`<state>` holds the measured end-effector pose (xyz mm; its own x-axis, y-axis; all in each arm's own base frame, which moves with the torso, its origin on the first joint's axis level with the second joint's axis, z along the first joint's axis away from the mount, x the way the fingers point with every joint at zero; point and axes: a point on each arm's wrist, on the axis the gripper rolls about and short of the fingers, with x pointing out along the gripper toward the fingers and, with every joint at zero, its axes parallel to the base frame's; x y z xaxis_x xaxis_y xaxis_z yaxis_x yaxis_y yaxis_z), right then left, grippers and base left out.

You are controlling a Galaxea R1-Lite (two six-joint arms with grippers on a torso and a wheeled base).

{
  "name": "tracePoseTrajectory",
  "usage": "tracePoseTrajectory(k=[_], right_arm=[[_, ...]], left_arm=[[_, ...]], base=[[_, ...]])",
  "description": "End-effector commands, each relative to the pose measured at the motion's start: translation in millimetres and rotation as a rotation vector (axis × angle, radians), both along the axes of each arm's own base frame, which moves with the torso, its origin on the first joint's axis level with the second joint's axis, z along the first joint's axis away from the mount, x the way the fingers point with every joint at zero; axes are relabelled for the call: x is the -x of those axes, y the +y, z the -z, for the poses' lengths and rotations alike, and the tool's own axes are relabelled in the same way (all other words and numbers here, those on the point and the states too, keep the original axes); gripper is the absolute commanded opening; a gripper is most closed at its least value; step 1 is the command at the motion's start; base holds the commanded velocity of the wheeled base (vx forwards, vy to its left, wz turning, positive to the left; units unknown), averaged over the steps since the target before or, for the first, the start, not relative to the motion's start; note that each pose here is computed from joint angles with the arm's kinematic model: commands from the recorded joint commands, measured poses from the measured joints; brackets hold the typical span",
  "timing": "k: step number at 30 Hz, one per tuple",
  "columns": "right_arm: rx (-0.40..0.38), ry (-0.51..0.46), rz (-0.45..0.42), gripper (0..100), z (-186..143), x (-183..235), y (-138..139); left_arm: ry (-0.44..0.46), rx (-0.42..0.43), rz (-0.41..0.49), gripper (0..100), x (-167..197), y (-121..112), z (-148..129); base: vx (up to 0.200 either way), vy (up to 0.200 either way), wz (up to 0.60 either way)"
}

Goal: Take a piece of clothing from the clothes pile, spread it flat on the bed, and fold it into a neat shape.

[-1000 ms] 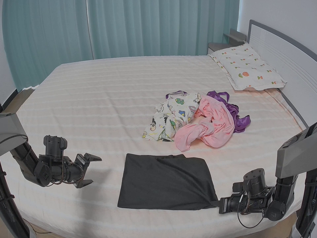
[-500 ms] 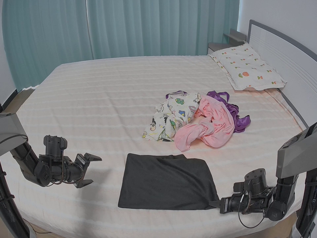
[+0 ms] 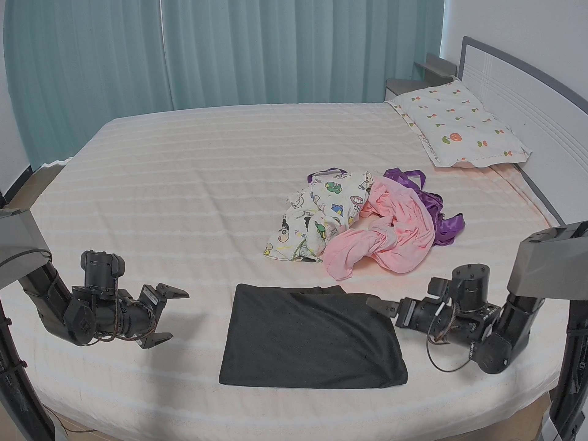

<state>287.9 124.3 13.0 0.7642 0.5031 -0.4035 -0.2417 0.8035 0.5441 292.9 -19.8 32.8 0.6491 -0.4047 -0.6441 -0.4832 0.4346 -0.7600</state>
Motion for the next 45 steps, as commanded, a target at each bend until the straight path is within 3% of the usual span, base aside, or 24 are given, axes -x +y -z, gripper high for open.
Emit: tracePoseTrajectory(k=[1,4,5,28,29,37,44,45], right_arm=[[-0.089,0.046,0.072,100,49,-61,15],[-0.097,0.059,0.078,100,57,-65,16],[-0.097,0.059,0.078,0,57,-65,16],[-0.215,0.039,0.174,0,40,-71,6],[-0.215,0.039,0.174,100,40,-71,6],[-0.211,0.049,0.191,100,36,-65,-2],[-0.266,-0.039,0.228,100,-25,-24,-28],[-0.27,-0.085,0.232,100,-43,-11,-35]], left_arm=[[0.002,0.0,-0.002,100,0,0,0],[0.002,0.0,-0.002,100,0,0,0],[0.002,0.0,-0.002,100,0,0,0],[0.005,0.002,-0.004,100,1,0,0],[0.005,0.002,-0.004,100,1,0,0],[0.005,0.003,-0.005,100,1,0,0],[-0.014,0.007,-0.008,100,8,0,-8],[-0.092,0.007,-0.007,100,16,1,-27]], base=[[0.0,0.0,0.0],[0.0,0.0,0.0],[0.0,0.0,0.0],[0.0,0.0,0.0],[0.0,0.0,0.0],[0.0,0.0,0.0],[0.0,0.0,0.0],[0.0,0.0,0.0]])
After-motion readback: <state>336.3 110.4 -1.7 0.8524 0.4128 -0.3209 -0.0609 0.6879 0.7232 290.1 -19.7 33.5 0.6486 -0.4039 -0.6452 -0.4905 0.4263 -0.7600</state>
